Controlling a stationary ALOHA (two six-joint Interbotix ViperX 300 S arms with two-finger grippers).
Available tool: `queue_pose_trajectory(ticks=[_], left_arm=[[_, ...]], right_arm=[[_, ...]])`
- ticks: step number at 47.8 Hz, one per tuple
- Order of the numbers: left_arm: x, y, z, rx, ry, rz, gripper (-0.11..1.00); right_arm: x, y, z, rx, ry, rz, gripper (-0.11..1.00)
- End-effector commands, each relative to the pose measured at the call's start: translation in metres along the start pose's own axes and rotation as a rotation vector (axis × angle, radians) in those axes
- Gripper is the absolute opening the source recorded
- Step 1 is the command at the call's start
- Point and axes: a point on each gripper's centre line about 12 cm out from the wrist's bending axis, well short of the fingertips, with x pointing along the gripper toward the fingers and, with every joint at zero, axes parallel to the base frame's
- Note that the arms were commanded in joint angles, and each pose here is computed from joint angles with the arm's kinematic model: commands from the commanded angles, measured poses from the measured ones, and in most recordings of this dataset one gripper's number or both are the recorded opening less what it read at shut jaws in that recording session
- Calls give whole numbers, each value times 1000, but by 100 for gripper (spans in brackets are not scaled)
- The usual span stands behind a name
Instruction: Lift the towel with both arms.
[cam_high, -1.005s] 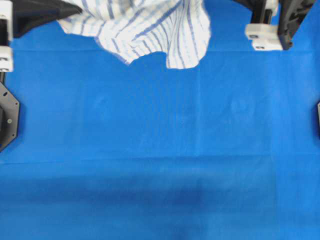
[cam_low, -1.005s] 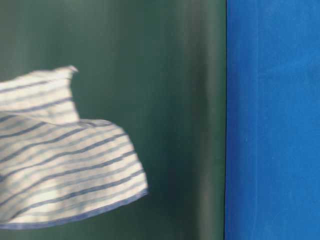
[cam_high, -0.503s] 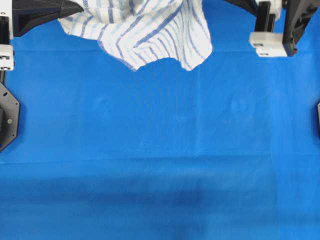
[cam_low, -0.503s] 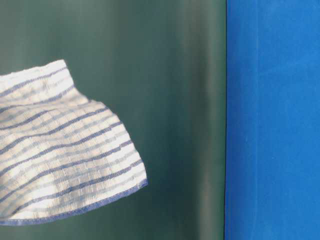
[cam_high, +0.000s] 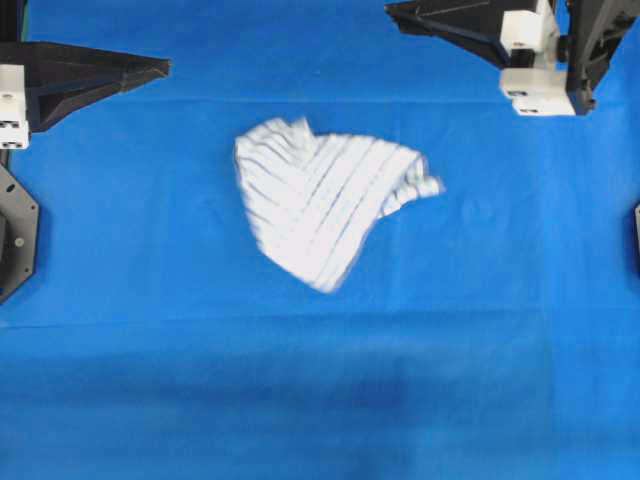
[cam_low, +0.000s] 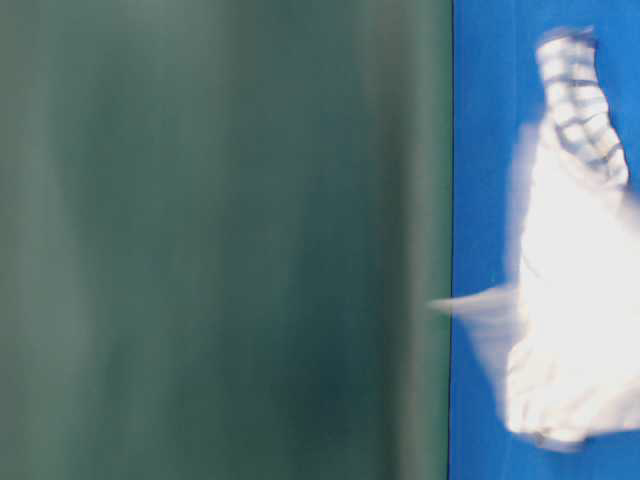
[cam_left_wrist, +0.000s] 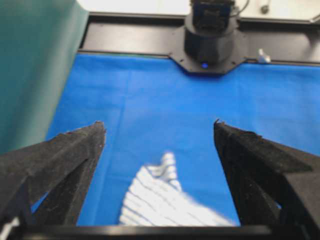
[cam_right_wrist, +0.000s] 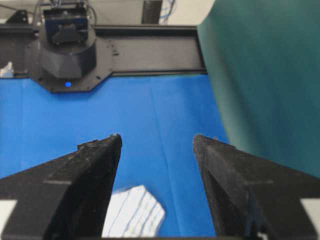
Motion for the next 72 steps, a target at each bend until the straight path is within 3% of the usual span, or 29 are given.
queue_pose_trajectory(ticks=[1,7,17,56,72], left_arm=[[-2,-2,3,0,-16,-7,92],[7,-4,-13,0,15,-13,92],[32,-8,-61,-2,73,-21,92],[118,-25,-249,6,270,-43,92],[148,-30,-322,4,373,-44,92]], right_arm=[[-7,-1,2,-1,-17,0,63],[2,2,-13,-4,26,4,63],[27,11,-56,18,127,14,63],[123,55,-253,144,352,98,63],[165,66,-308,144,453,113,63]])
